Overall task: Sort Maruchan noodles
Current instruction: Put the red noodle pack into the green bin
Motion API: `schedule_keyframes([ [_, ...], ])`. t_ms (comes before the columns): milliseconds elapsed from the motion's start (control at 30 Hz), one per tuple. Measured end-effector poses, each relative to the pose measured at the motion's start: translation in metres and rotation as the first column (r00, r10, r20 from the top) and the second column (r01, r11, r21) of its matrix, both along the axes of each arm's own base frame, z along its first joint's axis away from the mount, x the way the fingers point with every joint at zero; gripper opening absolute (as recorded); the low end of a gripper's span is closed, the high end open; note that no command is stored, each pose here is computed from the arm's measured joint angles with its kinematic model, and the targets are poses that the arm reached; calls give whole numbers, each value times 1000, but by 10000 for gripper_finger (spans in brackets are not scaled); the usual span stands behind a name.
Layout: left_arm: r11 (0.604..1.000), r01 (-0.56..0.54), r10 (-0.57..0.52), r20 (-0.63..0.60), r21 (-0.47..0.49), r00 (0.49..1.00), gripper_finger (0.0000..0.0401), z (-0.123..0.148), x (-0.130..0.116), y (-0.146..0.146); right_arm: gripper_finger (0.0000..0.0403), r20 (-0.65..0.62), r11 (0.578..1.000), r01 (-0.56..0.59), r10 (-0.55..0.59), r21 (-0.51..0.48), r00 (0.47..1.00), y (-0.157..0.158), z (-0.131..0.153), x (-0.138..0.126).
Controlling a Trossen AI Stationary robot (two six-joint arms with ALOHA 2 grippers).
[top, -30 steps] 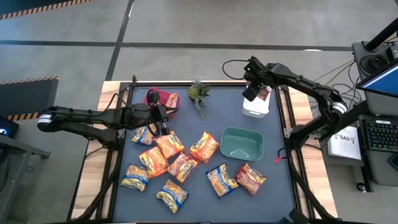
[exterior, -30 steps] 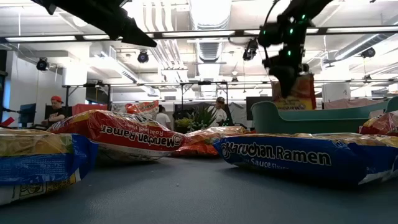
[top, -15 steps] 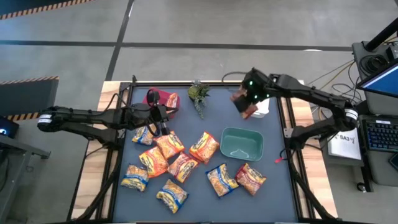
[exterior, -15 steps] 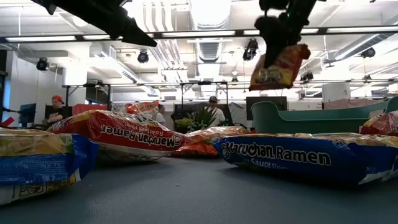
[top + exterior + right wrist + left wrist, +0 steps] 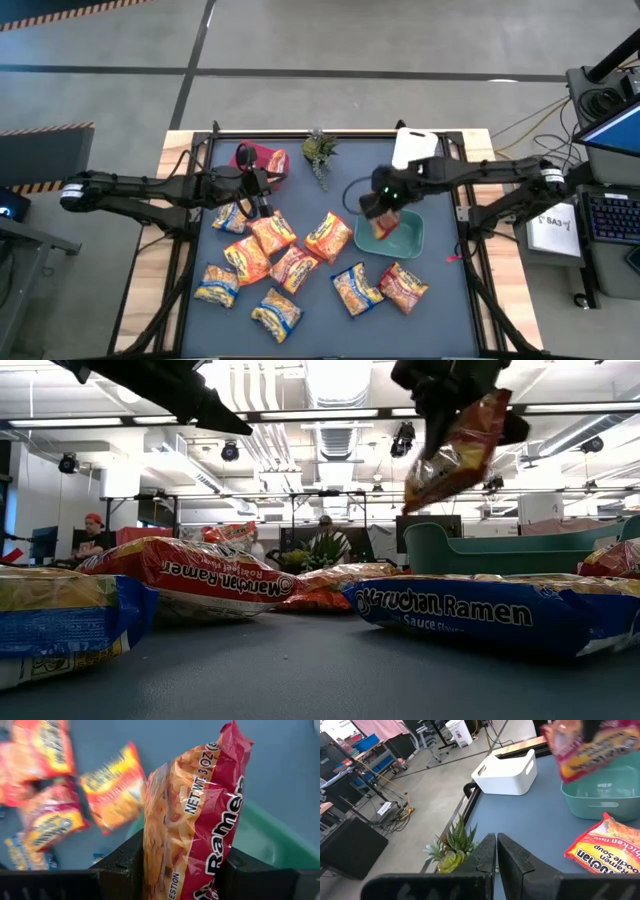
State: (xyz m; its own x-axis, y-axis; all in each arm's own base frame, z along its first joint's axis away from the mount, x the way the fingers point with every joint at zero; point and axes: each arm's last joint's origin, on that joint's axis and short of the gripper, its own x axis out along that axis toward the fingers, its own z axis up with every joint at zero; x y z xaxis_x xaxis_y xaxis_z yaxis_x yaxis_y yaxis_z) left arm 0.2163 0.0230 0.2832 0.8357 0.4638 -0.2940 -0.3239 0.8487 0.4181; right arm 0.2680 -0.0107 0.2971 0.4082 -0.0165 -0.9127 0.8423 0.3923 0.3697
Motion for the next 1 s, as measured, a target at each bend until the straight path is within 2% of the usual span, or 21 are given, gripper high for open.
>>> schedule_keyframes([
  [133,1000,-1,1,1,-4,1000,0,0,0,0,141,-161,995,87,-77,57,984,17,-15,-2],
  [200,1000,-4,4,4,-11,1000,0,0,0,0,141,-229,991,100,-77,91,970,19,-18,-6],
  [367,1000,-6,6,7,-19,1000,0,0,0,0,141,-374,974,209,-164,83,913,21,-20,-21],
  [900,1000,-7,7,6,-19,1000,0,0,0,0,141,-361,958,271,-288,-98,887,47,-29,-29],
  [1000,1000,-7,7,6,-19,1000,0,0,0,0,141,-363,956,272,-292,-107,885,47,-31,-30],
])
